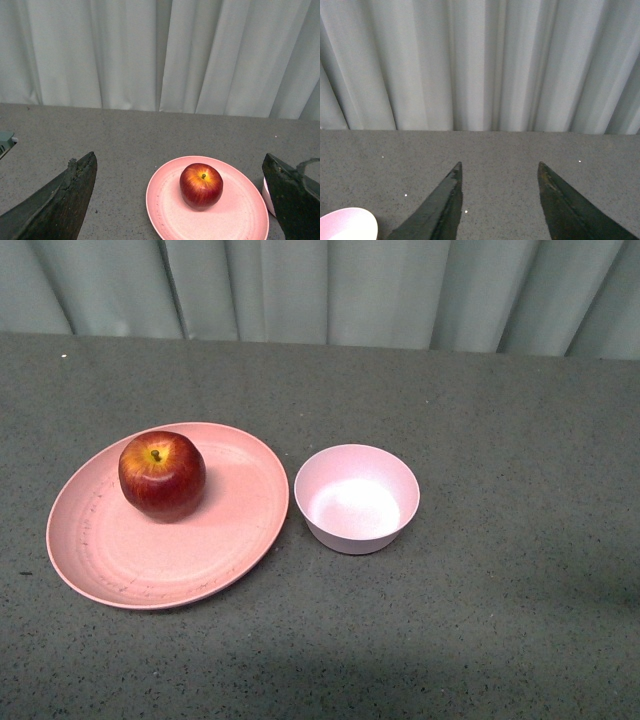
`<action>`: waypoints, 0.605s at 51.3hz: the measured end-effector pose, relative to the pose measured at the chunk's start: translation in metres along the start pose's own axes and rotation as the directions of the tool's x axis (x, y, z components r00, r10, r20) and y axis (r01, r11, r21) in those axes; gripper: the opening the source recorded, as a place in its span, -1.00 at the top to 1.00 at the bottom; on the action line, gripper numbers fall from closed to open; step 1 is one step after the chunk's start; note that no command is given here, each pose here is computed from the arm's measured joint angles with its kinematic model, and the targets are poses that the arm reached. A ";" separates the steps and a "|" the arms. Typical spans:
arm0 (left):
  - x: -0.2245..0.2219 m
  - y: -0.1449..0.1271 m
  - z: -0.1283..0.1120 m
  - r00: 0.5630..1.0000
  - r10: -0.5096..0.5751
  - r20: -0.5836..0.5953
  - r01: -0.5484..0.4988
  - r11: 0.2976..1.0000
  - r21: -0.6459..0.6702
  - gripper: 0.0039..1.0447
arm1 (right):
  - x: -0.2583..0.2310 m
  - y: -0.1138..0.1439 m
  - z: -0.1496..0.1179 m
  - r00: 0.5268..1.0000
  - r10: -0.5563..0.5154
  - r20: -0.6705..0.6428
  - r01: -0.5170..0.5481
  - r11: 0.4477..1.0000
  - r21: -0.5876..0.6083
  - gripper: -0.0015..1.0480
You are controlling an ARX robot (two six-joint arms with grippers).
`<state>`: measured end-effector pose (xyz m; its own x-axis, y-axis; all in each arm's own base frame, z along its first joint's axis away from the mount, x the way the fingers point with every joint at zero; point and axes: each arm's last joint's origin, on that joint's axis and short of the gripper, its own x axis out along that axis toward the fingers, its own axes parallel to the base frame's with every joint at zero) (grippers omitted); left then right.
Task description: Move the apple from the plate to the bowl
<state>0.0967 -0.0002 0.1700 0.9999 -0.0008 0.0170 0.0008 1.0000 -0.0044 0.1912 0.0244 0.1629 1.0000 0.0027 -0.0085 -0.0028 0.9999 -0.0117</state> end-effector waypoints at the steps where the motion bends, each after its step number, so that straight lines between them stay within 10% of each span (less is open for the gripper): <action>1: 0.000 0.000 0.000 1.000 0.000 0.000 0.000 1.000 0.000 -0.88 | -0.002 -0.001 0.000 1.000 0.000 -0.001 0.000 1.000 0.000 0.20; 11: 0.000 0.000 0.000 1.000 0.000 0.000 0.000 1.000 0.000 -0.88 | -0.024 -0.011 -0.002 1.000 0.000 -0.010 0.000 1.000 0.000 0.97; 31: 0.000 0.000 0.000 1.000 0.000 0.000 0.000 1.000 0.000 -0.88 | -0.053 -0.024 0.000 1.000 -0.002 -0.002 0.002 1.000 0.002 0.98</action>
<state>0.0967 -0.0002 0.1700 0.9999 -0.0004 0.0170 0.0005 1.0000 -0.0048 0.1386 0.0003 0.1634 0.9999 0.0008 -0.0109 -0.0009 0.9999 -0.0101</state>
